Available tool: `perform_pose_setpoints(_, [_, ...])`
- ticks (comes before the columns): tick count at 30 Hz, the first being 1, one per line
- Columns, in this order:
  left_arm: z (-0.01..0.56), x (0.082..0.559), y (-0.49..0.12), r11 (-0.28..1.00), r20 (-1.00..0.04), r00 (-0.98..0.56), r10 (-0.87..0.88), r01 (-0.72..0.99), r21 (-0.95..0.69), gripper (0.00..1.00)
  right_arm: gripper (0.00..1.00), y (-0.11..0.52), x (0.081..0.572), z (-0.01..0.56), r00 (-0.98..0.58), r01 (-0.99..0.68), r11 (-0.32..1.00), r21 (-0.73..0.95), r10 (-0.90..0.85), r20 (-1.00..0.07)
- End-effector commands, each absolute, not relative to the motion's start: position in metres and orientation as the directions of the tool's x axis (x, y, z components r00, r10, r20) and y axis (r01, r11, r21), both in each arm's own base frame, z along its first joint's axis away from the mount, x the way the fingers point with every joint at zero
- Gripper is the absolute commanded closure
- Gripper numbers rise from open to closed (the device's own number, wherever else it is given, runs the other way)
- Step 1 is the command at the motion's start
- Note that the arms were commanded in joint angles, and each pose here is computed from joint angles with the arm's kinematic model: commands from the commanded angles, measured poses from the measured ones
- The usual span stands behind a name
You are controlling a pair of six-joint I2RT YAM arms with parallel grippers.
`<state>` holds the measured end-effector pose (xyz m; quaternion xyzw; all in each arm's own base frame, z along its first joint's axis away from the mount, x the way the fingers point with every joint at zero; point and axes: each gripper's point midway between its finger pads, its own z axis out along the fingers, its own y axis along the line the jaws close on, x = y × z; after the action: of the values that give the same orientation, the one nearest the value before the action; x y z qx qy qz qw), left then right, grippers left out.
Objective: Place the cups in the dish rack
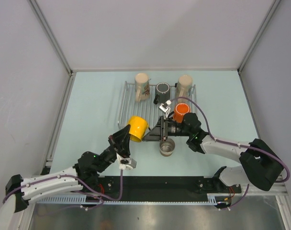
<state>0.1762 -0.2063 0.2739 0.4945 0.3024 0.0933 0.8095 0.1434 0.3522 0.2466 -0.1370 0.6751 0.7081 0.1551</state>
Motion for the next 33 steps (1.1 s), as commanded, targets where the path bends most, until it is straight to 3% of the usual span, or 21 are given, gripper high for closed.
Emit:
perform_pose_setpoints(1, [0.324,0.157,-0.199,0.601,-0.339,0.869,0.362,0.061,0.797,1.00,0.58,0.361,0.146,0.276,-0.887,-0.461,-0.127,0.878,0.050,-0.458])
perform_pose_setpoints(6, [0.327,0.155,-0.202,0.602,-0.329,0.877,0.351,0.058,0.796,0.99,0.76,0.368,0.142,0.271,-0.890,-0.452,-0.130,0.882,0.005,-0.455])
perform_pose_setpoints(7, [0.325,0.155,-0.204,0.594,-0.323,0.879,0.351,0.058,0.802,1.00,0.85,0.371,0.139,0.269,-0.885,-0.460,-0.130,0.878,-0.011,-0.466])
perform_pose_setpoints(10, [0.322,0.154,-0.208,0.584,-0.309,0.885,0.349,0.053,0.810,1.00,1.00,0.376,0.133,0.270,-0.862,-0.495,-0.124,0.860,-0.052,-0.504])
perform_pose_setpoints(21, [0.313,0.143,-0.215,0.562,-0.259,0.911,0.321,0.038,0.826,1.00,1.00,0.376,0.109,0.255,-0.787,-0.587,-0.083,0.805,-0.173,-0.592])
perform_pose_setpoints(24, [0.307,0.137,-0.221,0.543,-0.247,0.918,0.310,0.042,0.839,1.00,0.88,0.377,0.109,0.247,-0.790,-0.583,-0.058,0.811,-0.196,-0.582])
perform_pose_setpoints(27, [0.301,0.132,-0.224,0.530,-0.228,0.928,0.295,0.039,0.847,1.00,0.69,0.379,0.109,0.243,-0.793,-0.572,-0.060,0.818,-0.215,-0.570])
perform_pose_setpoints(33, [0.285,0.120,-0.234,0.479,-0.154,0.947,0.284,-0.001,0.878,1.00,0.71,0.385,0.101,0.242,-0.775,-0.569,-0.104,0.816,-0.266,-0.574])
